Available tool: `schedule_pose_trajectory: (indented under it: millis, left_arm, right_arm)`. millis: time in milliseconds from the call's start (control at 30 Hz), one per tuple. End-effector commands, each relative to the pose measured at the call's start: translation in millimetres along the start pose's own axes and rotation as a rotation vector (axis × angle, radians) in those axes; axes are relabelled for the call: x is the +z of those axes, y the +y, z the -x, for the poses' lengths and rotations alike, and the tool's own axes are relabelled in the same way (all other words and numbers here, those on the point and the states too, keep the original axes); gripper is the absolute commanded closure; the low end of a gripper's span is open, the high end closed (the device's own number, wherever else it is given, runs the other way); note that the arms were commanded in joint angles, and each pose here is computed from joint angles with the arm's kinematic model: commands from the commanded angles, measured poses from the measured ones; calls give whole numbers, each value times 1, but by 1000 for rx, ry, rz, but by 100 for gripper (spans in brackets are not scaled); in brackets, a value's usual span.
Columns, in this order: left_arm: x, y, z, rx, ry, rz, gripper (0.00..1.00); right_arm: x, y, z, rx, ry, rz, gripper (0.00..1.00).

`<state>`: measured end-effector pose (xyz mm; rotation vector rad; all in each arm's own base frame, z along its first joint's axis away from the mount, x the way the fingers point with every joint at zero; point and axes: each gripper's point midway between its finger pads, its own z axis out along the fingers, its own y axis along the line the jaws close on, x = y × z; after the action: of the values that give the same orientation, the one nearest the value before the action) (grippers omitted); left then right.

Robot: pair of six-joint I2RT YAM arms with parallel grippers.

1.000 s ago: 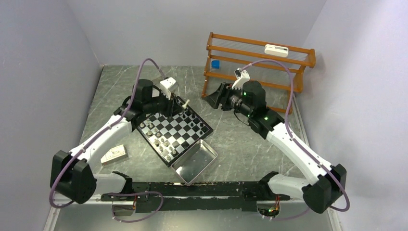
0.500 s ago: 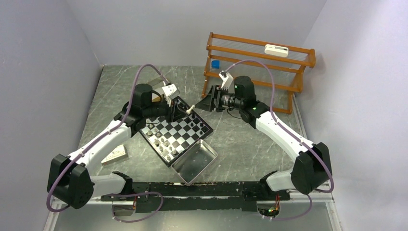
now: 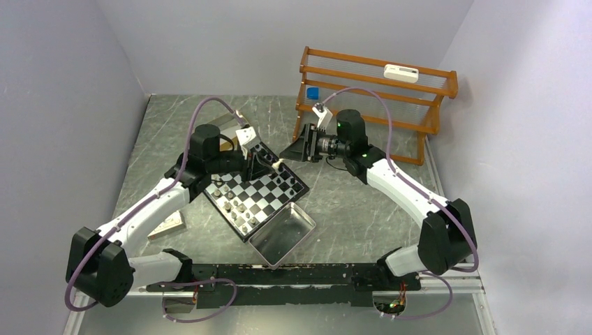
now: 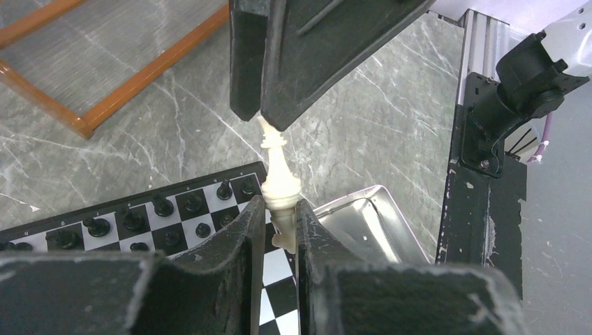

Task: Set up the chess pieces on the board
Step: Pick up the chess piece from the storage box.

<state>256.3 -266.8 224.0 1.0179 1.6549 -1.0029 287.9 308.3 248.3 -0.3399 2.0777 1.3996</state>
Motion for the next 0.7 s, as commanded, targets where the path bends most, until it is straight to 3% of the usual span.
schedule_pose_trajectory:
  millis: [0,367,667]
  left_arm:
    - [0,-12,14,93,-55,-59,95]
    - [0,-14,12,106,-56,-64,95]
    - [1,-14,11,106,-58,-59,95]
  right_arm:
    - [1,8,6,-7,1,38,46]
    - [2,14,-3,11,25,98,58]
    - [2,7,-12,28,58,76,57]
